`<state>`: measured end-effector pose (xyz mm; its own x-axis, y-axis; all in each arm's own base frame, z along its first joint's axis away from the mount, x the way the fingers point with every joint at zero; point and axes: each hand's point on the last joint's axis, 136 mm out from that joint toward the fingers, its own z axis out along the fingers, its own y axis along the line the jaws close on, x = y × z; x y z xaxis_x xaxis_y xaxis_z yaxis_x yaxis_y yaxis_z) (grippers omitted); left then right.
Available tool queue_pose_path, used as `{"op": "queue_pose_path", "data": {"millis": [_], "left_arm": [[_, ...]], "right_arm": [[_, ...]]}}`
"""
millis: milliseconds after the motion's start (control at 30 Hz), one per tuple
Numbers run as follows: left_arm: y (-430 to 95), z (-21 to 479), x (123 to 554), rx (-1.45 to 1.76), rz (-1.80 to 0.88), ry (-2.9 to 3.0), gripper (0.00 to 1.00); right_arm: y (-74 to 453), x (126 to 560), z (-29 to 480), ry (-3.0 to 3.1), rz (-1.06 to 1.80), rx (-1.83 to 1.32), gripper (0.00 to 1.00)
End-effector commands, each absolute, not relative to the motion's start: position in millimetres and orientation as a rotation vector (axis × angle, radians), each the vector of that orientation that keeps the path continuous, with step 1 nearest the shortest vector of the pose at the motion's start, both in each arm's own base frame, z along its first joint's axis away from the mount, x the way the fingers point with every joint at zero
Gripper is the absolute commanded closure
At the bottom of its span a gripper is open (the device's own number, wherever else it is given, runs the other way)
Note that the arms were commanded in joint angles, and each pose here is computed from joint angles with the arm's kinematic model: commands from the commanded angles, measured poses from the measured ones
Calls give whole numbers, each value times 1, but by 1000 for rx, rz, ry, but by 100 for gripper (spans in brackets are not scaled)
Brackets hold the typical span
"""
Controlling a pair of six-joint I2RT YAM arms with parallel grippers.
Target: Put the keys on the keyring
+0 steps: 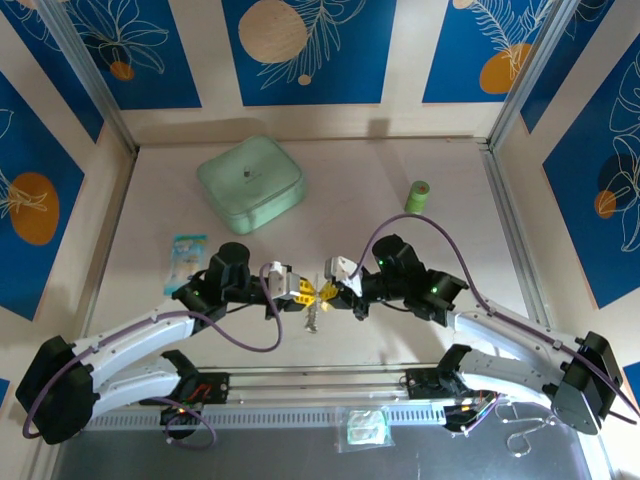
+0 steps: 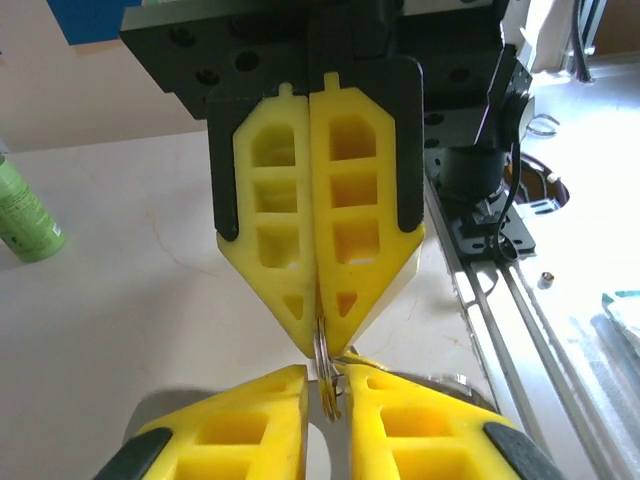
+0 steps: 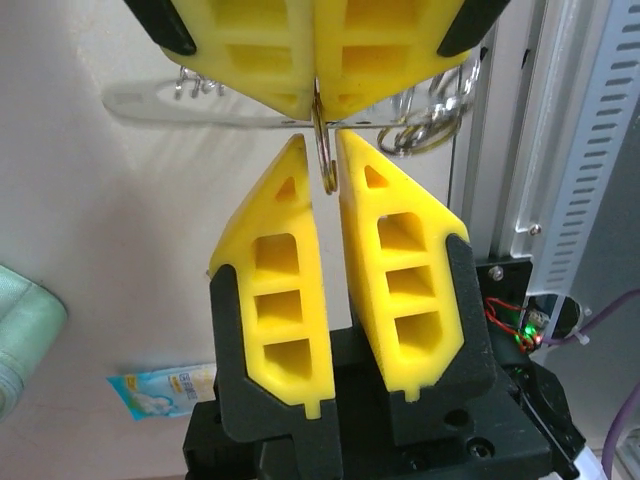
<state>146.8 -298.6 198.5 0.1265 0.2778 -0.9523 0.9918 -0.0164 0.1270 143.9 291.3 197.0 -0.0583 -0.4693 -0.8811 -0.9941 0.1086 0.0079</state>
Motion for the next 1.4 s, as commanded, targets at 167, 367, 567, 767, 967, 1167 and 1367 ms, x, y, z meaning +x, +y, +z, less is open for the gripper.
{"op": "queue_pose_path", "data": {"millis": [167,367,567,767,967,1167,1367], "left_arm": [[-297,200,150,1539,-893,1336,86],[-299,203,153,1532,-891,1340,87],[-299,202,151,1537,-900,1338,100],[-300,205,148,1521,-916,1306,100],[-300,208,146,1505,-932,1263,100],[-300,208,144,1508,-939,1253,100],[-301,207,142,1514,-953,1246,100]], "right_arm": [[292,144,203,1642,791,-1600,100],[295,146,196,1668,716,-1688,100],[298,146,201,1636,722,-1669,100],[290,146,204,1632,831,-1505,70],[286,144,189,1690,866,-1444,67],[287,148,186,1686,837,-1445,68],[285,155,186,1666,770,-1444,66]]}}
